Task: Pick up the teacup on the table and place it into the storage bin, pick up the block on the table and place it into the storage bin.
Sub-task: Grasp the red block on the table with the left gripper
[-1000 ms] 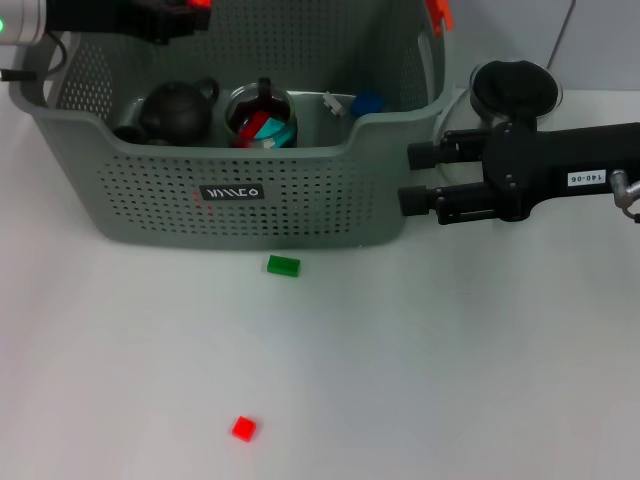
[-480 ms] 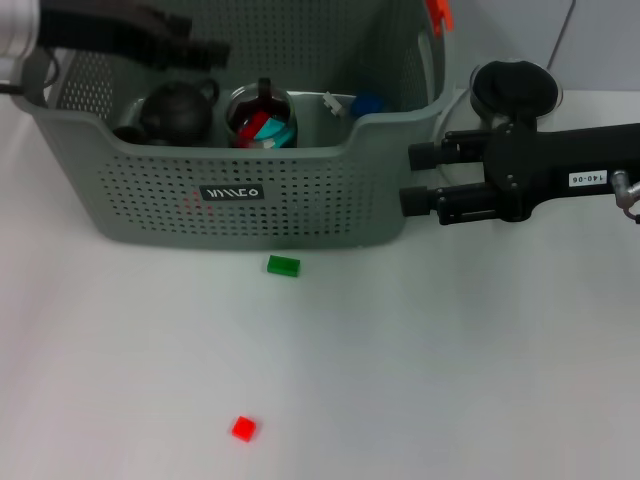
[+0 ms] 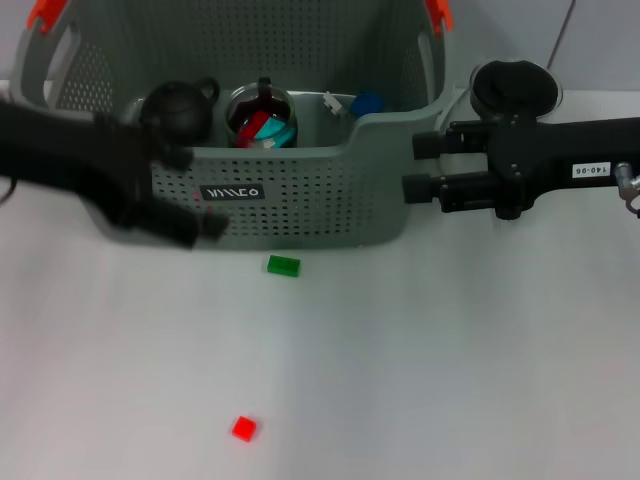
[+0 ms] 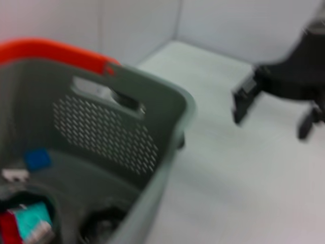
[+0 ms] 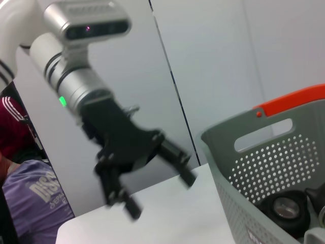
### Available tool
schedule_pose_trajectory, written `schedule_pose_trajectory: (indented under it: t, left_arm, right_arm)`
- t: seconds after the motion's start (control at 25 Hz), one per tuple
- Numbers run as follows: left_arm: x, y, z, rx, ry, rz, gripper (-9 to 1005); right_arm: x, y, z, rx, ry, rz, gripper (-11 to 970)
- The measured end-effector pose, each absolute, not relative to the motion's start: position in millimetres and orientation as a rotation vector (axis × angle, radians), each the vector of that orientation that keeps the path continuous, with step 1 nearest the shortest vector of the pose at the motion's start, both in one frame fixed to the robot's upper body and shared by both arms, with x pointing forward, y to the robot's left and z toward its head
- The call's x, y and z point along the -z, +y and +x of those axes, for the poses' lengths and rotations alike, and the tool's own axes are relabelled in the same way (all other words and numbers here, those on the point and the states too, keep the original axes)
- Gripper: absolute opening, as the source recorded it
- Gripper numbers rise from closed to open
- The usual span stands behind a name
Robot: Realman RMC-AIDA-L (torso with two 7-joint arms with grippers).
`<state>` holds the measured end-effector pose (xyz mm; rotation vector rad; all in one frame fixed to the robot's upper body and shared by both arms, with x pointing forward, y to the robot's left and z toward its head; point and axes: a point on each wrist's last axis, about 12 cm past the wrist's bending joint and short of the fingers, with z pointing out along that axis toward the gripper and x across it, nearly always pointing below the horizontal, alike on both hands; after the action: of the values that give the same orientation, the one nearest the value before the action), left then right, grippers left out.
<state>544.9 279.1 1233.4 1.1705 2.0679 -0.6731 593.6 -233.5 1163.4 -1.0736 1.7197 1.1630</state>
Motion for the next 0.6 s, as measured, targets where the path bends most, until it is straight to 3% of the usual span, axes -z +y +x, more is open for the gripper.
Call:
schedule_pose_trajectory:
  t: [0.08, 0.28, 0.6]
  left_arm:
    - [-1228, 274, 536, 0.66, 2.093, 1.222, 965]
    - [-1205, 255, 525, 0.557, 2.181, 1.443, 964]
    - [-1168, 223, 519, 0.562, 2.087, 1.804, 963]
  right_arm:
    - [-1164, -233, 594, -1.162, 1.716, -1.07, 775]
    - [-1167, -233, 597, -1.153, 1.709, -1.064, 774]
    - [-1166, -230, 598, -1.153, 1.706, -1.052, 774]
